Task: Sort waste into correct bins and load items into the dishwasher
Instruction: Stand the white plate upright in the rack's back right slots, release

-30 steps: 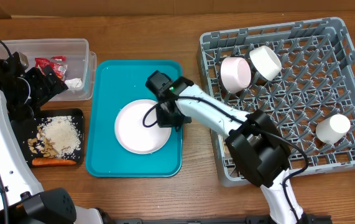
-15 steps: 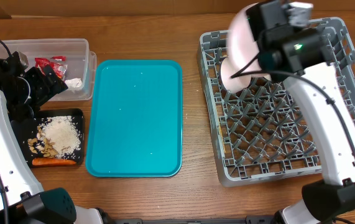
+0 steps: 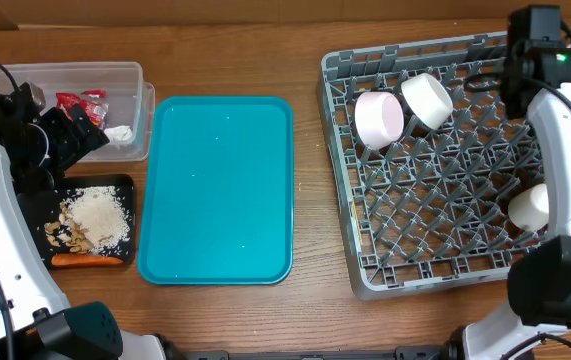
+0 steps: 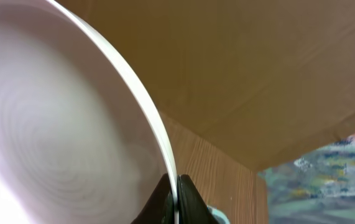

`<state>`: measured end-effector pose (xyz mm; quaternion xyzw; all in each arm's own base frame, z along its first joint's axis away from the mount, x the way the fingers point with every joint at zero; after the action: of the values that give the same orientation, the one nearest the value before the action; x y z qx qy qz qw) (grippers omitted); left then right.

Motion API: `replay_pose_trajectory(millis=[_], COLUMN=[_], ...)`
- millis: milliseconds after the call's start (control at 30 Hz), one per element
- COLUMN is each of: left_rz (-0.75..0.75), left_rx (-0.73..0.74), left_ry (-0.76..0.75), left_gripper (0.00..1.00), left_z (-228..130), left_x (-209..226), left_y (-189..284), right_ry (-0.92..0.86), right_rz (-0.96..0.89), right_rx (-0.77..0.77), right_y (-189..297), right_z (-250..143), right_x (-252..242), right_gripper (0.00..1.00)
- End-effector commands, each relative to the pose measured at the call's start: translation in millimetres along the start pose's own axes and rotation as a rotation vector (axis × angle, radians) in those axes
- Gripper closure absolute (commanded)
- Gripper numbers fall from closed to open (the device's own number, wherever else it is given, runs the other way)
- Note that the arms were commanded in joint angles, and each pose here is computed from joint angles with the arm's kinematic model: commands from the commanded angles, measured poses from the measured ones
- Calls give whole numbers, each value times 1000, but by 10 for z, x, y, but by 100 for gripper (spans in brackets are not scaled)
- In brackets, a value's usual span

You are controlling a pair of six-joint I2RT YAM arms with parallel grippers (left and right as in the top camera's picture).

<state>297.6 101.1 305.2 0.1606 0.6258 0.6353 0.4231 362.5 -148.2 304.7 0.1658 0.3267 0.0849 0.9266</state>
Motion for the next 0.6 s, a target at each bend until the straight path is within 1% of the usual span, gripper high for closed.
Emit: replay_pose_trajectory(millis=[0, 100, 167, 233, 500, 533, 567], left_rz=[-9, -9, -8, -9, -9, -9, -9], left_rx=[-6, -3, -3, -4, -3, -3, -3], left_ry=[-33, -32, -32, -32, -32, -32, -32], left_gripper=[8, 8, 8, 8, 8, 8, 8], left_z=[-2, -8, -9, -7, -9, -8, -8], left_x=[-37, -35, -34, -35, -35, -36, -35], left_y=[20, 20, 20, 20, 20, 20, 20], right_ry=[14, 56, 104, 138, 195, 215, 232], right_rz=[41, 55, 54, 56, 130, 144, 159], right_rx=[25, 39, 51, 56, -9, -19, -28], right_y=[-35, -65, -111, -108, 264, 345, 419], right_z=[-131, -297, -503, -619, -692, -714, -737], right_x=[229, 398, 520, 575, 788, 818, 847], right_gripper=[96, 96, 96, 96, 96, 89, 54])
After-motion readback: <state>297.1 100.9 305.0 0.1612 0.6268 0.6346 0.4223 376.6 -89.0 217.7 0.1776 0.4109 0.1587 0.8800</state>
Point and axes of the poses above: each gripper's point midway between its finger pads, its own y axis back along the fingers, its own x axis along the line the jaws close on, z = x × y, the point moved 5 cm from there along y, back along the fingers, and after that the axes turned 6 degrees about y, right-handed, at the moved point
